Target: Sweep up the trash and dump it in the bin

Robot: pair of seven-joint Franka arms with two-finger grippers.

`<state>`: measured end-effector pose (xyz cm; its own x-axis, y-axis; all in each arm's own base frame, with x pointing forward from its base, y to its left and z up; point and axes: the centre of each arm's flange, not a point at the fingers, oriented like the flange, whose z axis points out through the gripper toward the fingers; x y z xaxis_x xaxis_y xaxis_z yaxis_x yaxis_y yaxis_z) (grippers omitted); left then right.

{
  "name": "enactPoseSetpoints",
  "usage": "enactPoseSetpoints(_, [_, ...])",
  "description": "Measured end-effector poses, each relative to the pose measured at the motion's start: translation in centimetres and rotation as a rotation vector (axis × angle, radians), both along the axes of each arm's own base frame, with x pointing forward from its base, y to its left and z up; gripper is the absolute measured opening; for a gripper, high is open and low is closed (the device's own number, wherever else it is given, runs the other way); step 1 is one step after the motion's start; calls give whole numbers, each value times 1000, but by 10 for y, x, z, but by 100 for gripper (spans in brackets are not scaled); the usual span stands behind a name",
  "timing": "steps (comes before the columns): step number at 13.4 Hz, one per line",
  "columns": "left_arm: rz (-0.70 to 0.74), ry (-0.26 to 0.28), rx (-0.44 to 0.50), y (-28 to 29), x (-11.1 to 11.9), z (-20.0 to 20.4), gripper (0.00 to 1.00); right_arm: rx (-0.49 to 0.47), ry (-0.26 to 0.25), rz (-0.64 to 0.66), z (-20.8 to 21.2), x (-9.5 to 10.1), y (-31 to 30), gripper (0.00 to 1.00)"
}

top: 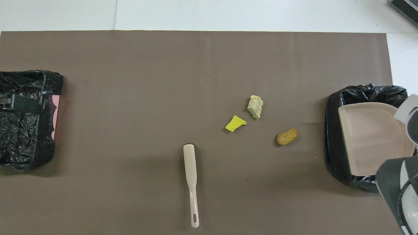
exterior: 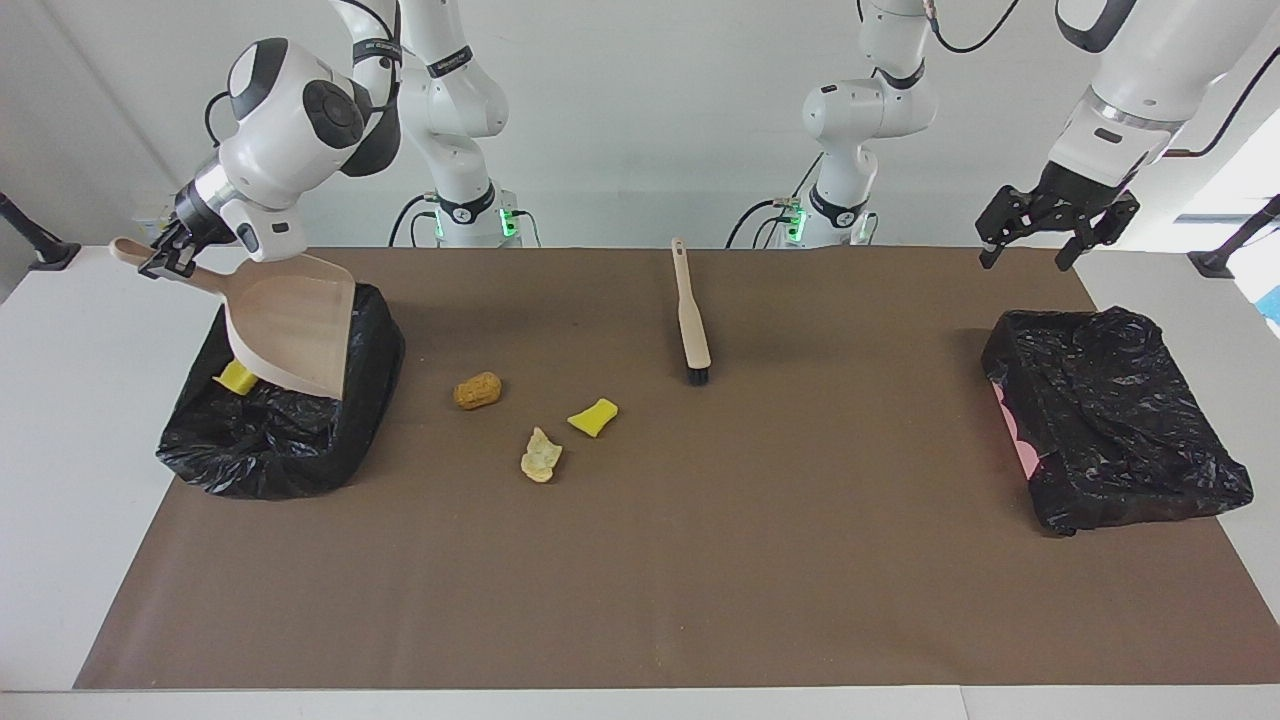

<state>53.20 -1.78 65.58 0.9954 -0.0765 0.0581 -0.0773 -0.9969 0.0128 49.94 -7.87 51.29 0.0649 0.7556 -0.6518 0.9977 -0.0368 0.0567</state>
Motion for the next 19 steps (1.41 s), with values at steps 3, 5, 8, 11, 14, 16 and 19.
enactPoseSetpoints(3, [3, -13, 1, 1, -7, 8, 100, 154, -55, -80, -10, 2, 35, 32])
enactPoseSetpoints(5, [3, -3, 2, 1, -9, 6, 100, 213, -86, -145, -21, 4, 66, 32])
enactPoseSetpoints(8, [-7, 26, 4, -4, -13, -4, 100, 325, -123, -311, -51, 13, 127, 32])
enactPoseSetpoints(11, [-31, 49, 8, -16, -21, -13, 100, 430, -141, -504, -73, 28, 160, 32])
enactPoseSetpoints(14, [-43, 41, 9, -23, -22, -10, 100, 489, -173, -681, -83, 36, 193, 32])
enactPoseSetpoints(16, [-32, 17, 6, -17, -20, 2, 100, 498, -206, -782, -87, 36, 219, 32])
enactPoseSetpoints(19, [-30, 25, 6, -16, -21, -1, 100, 516, -257, -949, -88, 37, 266, 32])
